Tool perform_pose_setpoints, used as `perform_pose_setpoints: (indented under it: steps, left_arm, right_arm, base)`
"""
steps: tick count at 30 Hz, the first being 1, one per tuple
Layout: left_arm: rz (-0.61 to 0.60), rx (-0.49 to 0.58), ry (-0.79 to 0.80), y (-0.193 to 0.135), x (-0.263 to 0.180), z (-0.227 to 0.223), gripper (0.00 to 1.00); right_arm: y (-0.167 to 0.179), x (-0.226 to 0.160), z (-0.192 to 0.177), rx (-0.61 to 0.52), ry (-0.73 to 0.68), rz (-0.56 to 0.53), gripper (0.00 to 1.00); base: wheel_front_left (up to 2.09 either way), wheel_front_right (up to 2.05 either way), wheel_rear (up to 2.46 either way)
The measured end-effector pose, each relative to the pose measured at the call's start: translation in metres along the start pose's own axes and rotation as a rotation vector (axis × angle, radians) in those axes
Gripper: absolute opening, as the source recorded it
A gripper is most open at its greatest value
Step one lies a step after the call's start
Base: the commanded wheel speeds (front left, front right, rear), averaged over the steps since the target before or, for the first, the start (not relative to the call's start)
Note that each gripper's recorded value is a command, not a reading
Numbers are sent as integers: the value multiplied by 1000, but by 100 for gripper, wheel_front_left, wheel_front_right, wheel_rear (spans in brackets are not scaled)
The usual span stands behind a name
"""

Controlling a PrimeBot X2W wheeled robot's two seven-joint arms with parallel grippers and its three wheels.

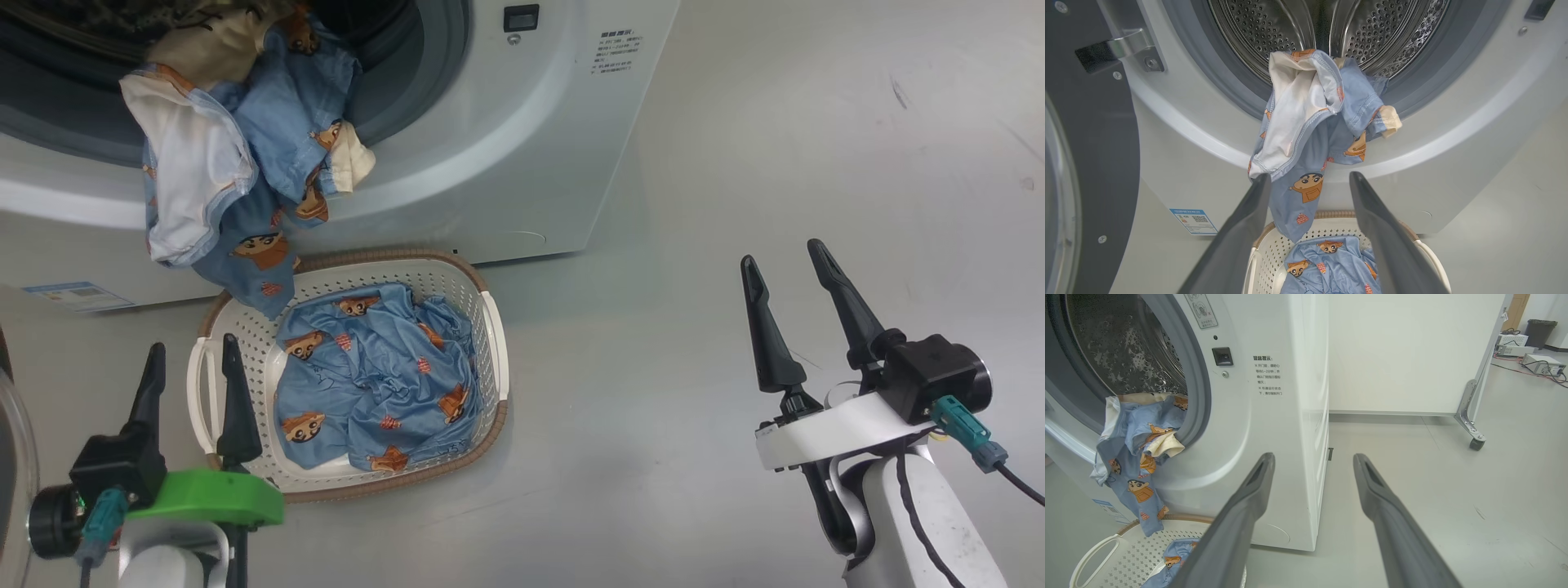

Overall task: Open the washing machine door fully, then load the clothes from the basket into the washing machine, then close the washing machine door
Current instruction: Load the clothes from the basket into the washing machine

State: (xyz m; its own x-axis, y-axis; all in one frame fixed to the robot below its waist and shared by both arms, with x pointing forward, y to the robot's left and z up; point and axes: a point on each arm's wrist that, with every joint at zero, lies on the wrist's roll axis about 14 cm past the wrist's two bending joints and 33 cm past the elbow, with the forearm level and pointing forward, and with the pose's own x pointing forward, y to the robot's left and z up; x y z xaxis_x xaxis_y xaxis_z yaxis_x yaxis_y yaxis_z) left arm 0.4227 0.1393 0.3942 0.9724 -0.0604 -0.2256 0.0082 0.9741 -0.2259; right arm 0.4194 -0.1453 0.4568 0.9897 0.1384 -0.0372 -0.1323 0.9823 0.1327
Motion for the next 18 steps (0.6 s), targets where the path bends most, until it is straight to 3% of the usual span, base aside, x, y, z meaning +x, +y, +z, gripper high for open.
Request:
perform_pose_setpoints:
  steps: [6,18]
  left_arm:
    - [-24,39,-22,0,26,6,100]
    - [-15,102,126,17,72,-36,100]
  right_arm:
    - [-2,-2,-16,4,47,-7,100]
    - [-11,-9,-50,18,150,-35,100]
  base:
    - [0,0,0]
    - [0,0,0]
